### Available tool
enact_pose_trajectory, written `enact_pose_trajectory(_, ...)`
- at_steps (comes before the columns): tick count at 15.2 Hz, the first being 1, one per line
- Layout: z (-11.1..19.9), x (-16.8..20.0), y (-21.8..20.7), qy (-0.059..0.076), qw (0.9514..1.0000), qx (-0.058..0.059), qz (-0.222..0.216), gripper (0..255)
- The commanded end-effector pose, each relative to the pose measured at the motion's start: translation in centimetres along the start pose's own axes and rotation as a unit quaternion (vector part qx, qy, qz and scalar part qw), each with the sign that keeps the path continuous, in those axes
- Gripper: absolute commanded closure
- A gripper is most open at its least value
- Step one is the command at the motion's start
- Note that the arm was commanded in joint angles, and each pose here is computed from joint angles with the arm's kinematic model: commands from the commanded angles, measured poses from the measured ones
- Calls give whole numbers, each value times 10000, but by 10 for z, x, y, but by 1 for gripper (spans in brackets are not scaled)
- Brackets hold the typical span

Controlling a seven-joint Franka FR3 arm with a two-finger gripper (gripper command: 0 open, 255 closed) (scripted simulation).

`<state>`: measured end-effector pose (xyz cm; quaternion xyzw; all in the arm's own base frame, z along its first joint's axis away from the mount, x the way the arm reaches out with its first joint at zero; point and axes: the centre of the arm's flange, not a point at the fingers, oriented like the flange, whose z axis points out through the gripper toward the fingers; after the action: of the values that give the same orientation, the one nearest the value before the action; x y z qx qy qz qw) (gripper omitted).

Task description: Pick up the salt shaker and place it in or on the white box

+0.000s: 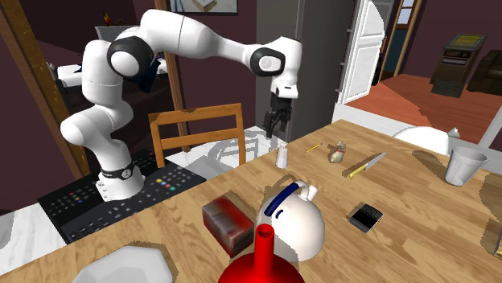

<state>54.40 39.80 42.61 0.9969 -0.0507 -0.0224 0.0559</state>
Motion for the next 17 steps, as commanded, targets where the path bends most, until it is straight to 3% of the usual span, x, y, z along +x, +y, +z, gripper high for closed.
enact_pose_trajectory(1, 13, 11, -22, -57, 10000, -28, 18, 0)
enact_pose_trajectory(3, 21, 18, -39, -99, 9999, -45, 27, 0)
enact_pose_trajectory(11, 61, 18, -39, -99, 9999, -45, 27, 0)
enact_pose_trajectory(17, 61, 18, -39, -99, 9999, -45, 27, 0)
